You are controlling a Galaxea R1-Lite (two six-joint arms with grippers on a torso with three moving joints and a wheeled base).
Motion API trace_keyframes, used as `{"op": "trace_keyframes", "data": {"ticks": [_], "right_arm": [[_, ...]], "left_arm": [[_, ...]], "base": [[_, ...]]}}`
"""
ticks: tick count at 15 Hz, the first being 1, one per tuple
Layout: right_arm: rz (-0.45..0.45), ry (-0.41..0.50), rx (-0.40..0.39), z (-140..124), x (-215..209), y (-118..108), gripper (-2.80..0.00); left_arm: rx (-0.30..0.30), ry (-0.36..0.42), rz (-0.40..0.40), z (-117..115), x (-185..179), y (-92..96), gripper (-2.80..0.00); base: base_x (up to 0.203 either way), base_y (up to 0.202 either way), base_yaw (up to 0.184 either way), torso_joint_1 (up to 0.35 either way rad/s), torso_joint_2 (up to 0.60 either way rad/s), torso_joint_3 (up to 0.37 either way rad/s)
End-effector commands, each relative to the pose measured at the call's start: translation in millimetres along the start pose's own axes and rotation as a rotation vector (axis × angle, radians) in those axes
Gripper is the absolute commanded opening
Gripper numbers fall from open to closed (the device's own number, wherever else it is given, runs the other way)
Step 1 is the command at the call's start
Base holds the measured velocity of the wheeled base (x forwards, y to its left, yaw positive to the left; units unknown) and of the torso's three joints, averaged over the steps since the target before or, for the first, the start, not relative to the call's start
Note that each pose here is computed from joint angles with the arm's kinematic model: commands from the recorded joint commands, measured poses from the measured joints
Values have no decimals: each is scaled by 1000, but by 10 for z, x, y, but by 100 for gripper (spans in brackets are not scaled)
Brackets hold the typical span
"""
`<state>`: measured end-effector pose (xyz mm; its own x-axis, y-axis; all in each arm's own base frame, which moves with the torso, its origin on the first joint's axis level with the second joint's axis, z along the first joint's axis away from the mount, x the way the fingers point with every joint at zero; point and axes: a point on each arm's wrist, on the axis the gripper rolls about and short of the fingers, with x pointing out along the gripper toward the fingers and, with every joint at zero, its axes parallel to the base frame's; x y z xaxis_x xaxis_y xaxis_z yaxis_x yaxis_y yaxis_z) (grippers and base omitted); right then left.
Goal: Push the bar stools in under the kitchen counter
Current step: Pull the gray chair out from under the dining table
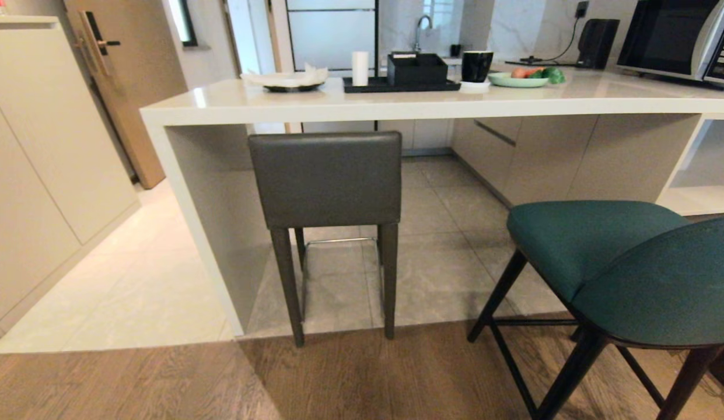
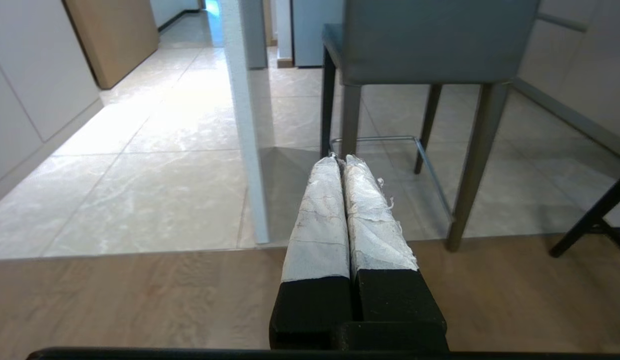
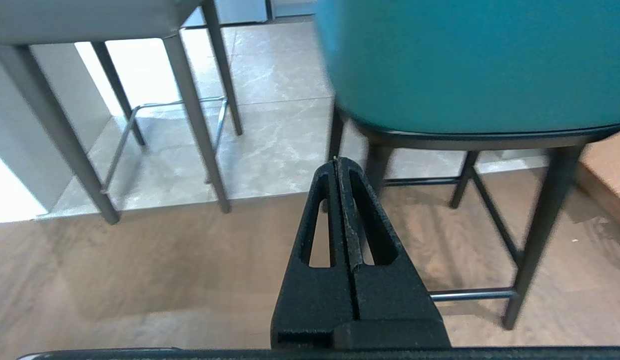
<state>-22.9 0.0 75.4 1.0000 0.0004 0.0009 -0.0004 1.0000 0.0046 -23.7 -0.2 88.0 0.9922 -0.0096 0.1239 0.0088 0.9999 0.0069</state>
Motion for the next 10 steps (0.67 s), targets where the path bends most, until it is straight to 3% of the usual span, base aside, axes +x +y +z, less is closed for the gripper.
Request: {"op": "trace_keyframes", "data": {"ticks": [1, 4, 10], "right_arm": [[1, 1, 0, 1, 1, 0, -280], [1, 1, 0, 1, 1, 0, -280], [0, 1, 0, 1, 1, 0, -280]], "left_arm": [[0, 42, 0, -115, 20, 0, -280], [-2, 40, 0, -113, 20, 0, -280], [-2, 41, 0, -115, 20, 0, -280]], "base": [[0, 199, 3, 2, 10, 2], [0, 153, 0, 3, 4, 4], [0, 0, 0, 0, 0, 0]]}}
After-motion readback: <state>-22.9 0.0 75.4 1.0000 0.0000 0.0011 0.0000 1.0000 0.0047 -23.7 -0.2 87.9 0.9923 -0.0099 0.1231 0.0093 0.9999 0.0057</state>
